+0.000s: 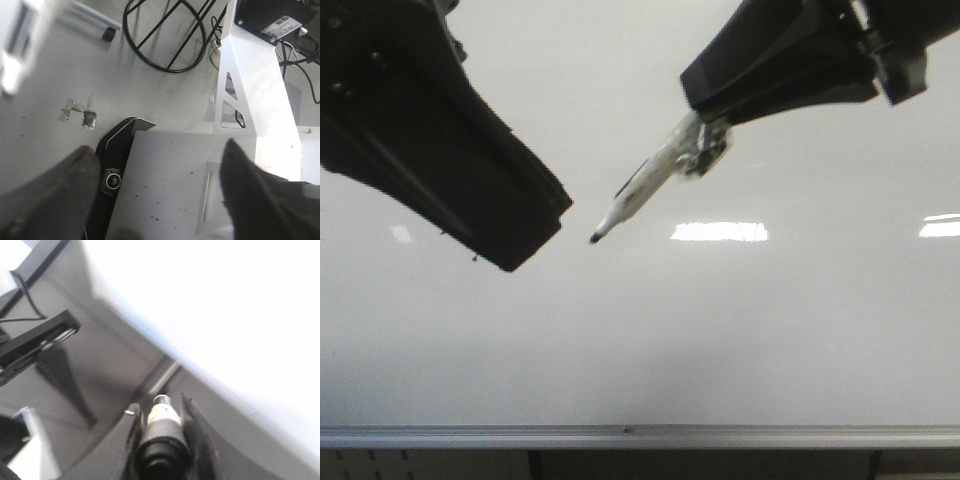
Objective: Write number 1 on whiteboard
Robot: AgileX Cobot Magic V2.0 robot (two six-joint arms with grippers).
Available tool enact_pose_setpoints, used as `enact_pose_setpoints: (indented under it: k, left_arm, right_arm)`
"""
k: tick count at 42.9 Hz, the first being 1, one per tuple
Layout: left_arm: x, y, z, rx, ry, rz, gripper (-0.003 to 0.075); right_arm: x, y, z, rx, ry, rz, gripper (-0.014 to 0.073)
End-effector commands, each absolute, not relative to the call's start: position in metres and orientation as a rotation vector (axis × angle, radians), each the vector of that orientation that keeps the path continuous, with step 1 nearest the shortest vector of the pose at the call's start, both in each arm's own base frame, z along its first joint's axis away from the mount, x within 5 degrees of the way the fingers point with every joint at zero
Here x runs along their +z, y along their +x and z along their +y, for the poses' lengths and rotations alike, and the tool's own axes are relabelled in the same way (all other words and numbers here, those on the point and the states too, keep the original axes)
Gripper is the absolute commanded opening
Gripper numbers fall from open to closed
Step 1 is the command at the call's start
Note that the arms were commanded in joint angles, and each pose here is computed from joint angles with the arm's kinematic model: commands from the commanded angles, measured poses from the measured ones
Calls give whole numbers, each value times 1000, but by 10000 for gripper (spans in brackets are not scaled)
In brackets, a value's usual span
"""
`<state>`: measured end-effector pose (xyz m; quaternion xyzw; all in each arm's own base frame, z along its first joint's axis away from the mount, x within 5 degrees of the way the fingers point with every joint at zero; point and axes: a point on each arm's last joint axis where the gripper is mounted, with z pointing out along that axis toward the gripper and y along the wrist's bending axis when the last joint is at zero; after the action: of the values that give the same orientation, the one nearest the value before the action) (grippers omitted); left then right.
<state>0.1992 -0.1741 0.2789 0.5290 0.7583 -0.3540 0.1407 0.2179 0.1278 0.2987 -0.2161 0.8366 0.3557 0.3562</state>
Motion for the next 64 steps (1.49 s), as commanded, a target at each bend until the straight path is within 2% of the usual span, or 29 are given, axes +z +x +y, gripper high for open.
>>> enact_pose_setpoints:
  k: [1,8,10,17,25,29,36,42,64]
  left_arm:
    - [302,197,-178,-1057,1491,2102,300]
    - [301,198,-177,-1032,1497,2105,26]
    - [300,198,-177,-1020,1493,2105,-18]
    - [302,210,-177,-900,1369,2106,-20]
    - [310,215,-154,-595,1012,2195,-20]
    - [310,210,-139,-511,814,2183,-20]
    - [307,193,-120,-498,564,2089,-20]
    - [307,182,-106,-470,444,1960,-20]
    - [302,177,-102,-459,431,1946,-20]
  right_arm:
    - [329,211,117,809,-530,2024,-90]
    - [345,204,101,625,-443,1898,-87]
    - [347,203,94,571,-390,1861,-87]
    - [345,196,69,382,-193,1750,-87]
    - [348,193,53,248,-80,1659,-87]
    - [348,196,51,220,-60,1649,-87]
    - [348,206,55,221,-66,1668,-87]
    - [355,218,59,222,-65,1667,-87]
    - [394,267,76,251,-41,1608,-87]
